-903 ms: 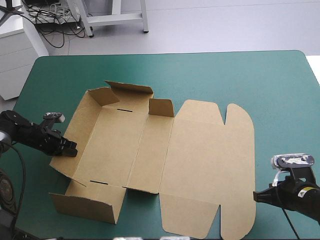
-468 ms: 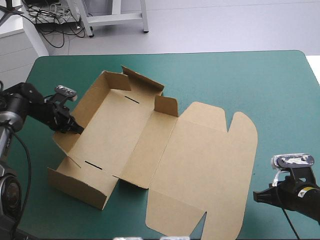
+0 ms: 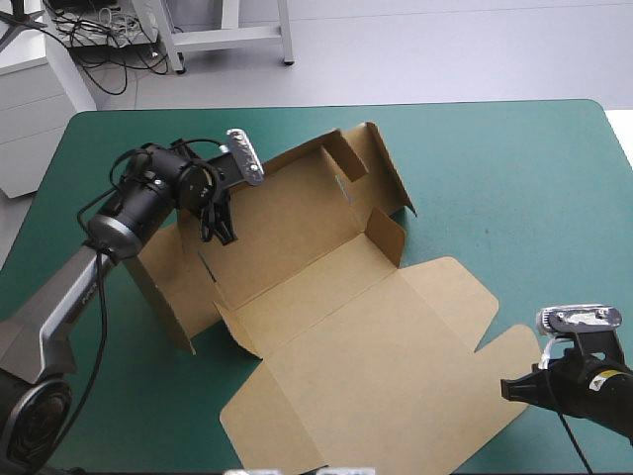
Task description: Fold the box
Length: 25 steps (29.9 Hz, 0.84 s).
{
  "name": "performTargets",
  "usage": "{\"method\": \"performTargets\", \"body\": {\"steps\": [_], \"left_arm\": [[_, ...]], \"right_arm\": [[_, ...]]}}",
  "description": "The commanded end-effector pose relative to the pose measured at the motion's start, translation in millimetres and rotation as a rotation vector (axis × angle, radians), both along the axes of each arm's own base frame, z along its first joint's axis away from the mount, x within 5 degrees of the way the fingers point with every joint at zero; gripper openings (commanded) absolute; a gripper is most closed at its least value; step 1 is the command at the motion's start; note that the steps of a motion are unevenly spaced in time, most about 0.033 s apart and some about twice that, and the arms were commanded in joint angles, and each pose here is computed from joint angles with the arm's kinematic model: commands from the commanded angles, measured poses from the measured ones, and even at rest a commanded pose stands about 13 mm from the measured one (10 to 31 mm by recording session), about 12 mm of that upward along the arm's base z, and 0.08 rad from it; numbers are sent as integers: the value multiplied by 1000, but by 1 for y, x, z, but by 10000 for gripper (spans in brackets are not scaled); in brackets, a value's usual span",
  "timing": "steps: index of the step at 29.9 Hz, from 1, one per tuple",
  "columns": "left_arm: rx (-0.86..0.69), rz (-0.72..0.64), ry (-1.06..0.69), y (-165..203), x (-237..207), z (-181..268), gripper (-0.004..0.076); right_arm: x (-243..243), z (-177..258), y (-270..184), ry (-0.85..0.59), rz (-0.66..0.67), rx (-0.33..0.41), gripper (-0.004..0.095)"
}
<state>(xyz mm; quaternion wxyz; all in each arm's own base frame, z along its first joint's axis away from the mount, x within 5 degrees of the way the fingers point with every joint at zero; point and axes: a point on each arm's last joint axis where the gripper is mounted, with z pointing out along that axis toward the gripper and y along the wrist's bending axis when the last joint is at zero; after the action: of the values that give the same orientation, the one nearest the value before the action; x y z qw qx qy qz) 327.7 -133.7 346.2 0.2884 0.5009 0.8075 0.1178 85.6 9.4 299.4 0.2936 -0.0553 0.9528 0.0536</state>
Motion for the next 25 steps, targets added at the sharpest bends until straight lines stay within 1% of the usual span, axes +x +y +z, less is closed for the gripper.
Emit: {"method": "performTargets", "body": {"steps": [1,4,7,13,18,19,25], "left_arm": [[42,-142,-264,-30,-12,38,-10],[58,-251,-368,-56,-22,45,-10],[36,-352,-466,-81,-33,52,-10],[-24,-478,-580,-111,-51,61,-10],[-63,-513,-608,-121,-57,63,-10],[-78,-509,-612,-123,-57,63,-10],[-55,-471,-606,-130,-45,48,-10]], "right_arm": [[3,9,0,-53,-9,7,-20],[3,9,0,-53,-10,8,-20],[3,9,0,-53,-10,8,-20],[3,9,0,-53,-10,8,-20],[3,9,0,-53,-10,8,-20],[3,9,0,-53,-10,8,-20],[3,9,0,-53,-10,11,-20]]}}
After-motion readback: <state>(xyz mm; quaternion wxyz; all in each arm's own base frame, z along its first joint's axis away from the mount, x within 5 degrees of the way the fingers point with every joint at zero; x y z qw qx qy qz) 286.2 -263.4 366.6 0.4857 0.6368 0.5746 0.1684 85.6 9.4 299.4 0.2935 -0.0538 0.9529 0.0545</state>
